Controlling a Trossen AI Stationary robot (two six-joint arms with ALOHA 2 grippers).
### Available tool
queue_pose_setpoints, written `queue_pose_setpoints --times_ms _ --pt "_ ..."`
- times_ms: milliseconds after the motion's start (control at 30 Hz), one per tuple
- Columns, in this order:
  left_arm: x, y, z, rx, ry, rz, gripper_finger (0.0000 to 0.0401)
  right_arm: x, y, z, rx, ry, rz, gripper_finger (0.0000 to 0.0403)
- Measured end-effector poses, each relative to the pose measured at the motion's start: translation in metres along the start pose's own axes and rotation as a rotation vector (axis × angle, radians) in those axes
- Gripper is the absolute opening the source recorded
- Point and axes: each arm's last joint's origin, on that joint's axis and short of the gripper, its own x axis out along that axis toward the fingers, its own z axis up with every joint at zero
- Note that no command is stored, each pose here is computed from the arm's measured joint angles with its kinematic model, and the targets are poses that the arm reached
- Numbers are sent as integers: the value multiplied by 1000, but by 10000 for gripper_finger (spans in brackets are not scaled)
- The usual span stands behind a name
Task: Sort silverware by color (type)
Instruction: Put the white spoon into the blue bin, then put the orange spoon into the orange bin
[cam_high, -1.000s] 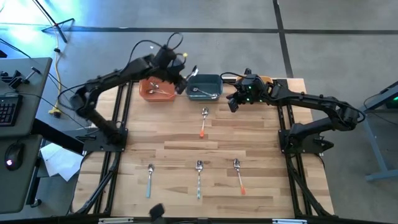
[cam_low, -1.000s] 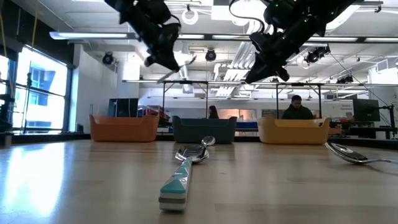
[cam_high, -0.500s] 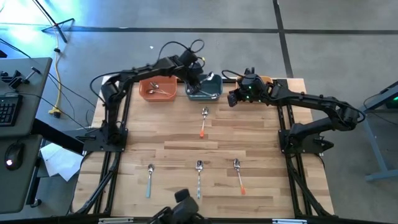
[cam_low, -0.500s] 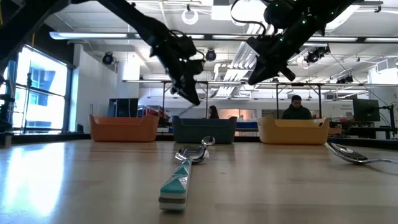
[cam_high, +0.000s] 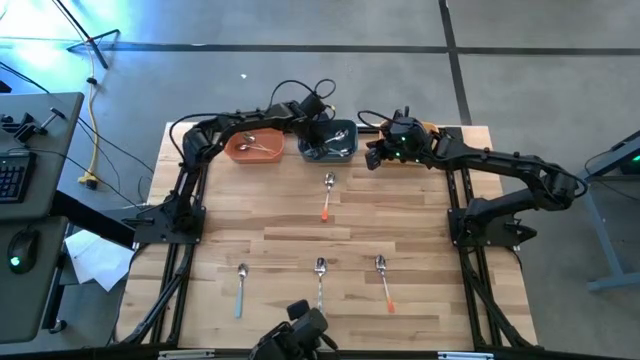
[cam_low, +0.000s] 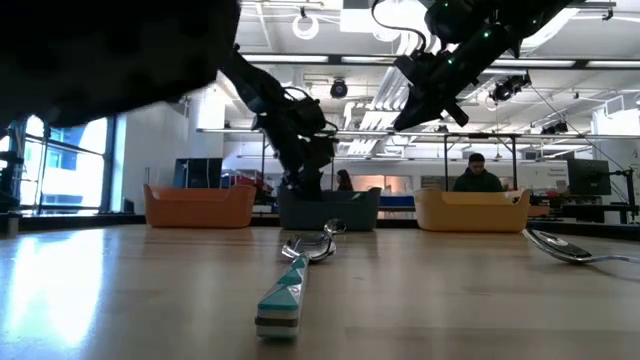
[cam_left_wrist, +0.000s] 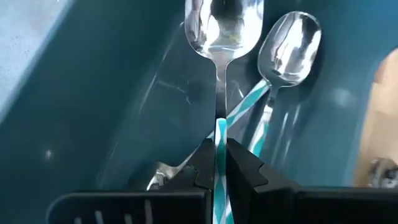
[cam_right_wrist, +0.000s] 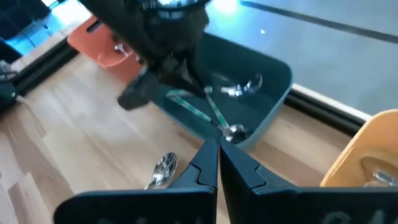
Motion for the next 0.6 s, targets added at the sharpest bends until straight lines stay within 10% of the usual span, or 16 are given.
queue_pose_setpoints --times_ms 300,600 --pt "5 1 -2 -14 12 6 40 0 0 4 42 -34 30 2" --pt "-55 -6 19 -95 -103 16 112 -1 2 3 86 3 82 2"
